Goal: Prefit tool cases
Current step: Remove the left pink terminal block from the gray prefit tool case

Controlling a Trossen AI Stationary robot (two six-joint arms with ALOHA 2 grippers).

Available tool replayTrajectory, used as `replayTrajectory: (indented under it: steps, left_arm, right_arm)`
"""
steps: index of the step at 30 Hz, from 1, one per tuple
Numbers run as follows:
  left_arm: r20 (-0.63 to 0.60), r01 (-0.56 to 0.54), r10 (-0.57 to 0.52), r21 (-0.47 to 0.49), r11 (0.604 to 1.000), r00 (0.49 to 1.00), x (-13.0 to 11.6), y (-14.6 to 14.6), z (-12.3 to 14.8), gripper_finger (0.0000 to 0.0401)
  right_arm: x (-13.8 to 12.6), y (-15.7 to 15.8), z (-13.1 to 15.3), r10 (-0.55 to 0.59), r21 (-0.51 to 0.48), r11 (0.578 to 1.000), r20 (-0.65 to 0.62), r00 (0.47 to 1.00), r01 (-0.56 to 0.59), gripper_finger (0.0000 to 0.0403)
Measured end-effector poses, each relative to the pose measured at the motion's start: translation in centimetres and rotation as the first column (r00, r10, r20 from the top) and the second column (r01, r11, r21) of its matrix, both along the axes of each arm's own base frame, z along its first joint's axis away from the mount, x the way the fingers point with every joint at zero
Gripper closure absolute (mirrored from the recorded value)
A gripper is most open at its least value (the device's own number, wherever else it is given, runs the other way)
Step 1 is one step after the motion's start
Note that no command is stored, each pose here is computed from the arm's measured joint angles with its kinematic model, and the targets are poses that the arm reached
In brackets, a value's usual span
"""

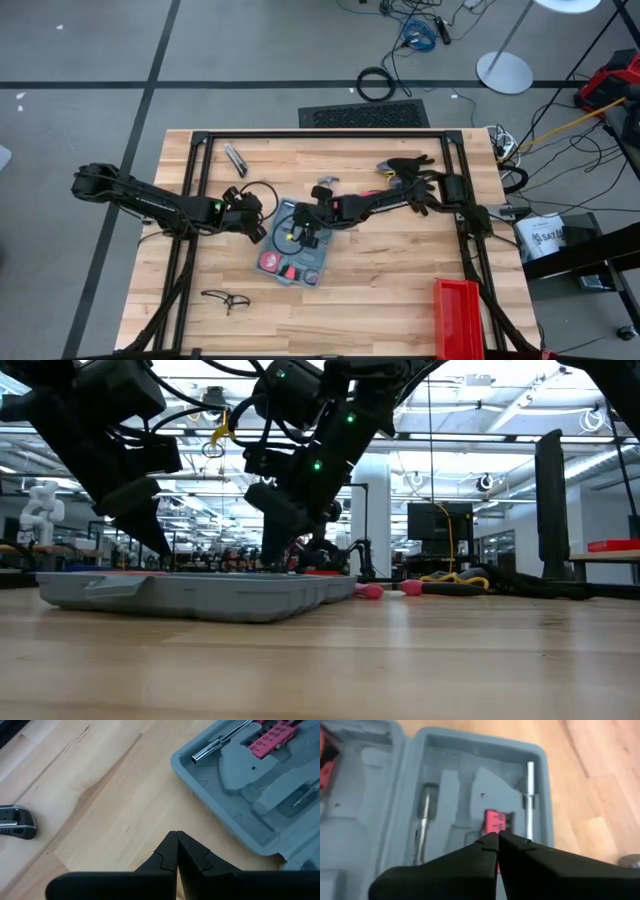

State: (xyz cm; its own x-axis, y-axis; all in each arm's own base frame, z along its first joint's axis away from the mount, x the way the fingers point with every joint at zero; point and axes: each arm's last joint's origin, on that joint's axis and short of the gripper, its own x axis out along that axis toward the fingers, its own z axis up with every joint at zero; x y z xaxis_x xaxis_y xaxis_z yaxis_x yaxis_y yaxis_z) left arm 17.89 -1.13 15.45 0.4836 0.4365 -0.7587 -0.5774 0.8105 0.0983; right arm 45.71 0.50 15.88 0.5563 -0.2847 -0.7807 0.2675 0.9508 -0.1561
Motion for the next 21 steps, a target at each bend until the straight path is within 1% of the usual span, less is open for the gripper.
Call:
replayTrajectory:
  steps: [5,9,13,15,18,21]
  left_arm:
    - [0.002,0.0,0.0,0.0,1.0,1.0,0.0,0.0,0.0,0.0393]
    - [0.002,-0.001,0.001,0.0,1.0,1.0,0.0,0.0,0.0,0.0393]
    - [0.003,-0.001,0.001,0.0,1.0,1.0,0.0,0.0,0.0,0.0393]
    - [0.005,-0.001,0.001,0.0,1.0,1.0,0.0,0.0,0.0,0.0393]
    - [0.011,-0.001,0.001,-0.001,1.0,1.0,0.1,0.0,0.1,0.0393]
    - [0.032,0.0,0.0,-0.002,1.0,1.0,0.3,0.0,0.2,0.0393]
  right_arm:
    - [-0.1,-0.1,0.0,0.016,-0.014,1.0,-0.016,1.0,-0.016,0.0399]
    - [0.0,-0.1,-0.2,0.024,-0.019,1.0,-0.023,0.999,-0.024,0.0364]
    - [0.2,-0.1,-1.5,0.011,-0.008,1.0,-0.04,0.999,-0.011,0.0321]
    - [0.2,-0.1,-1.6,0.004,-0.004,1.0,-0.044,0.999,-0.004,0.0302]
    - [0.3,-0.2,-1.9,-0.001,-0.007,1.0,-0.045,0.999,0.0,0.0281]
    - [0.4,-0.5,-2.7,-0.009,-0.014,1.0,-0.059,0.998,0.008,0.0273]
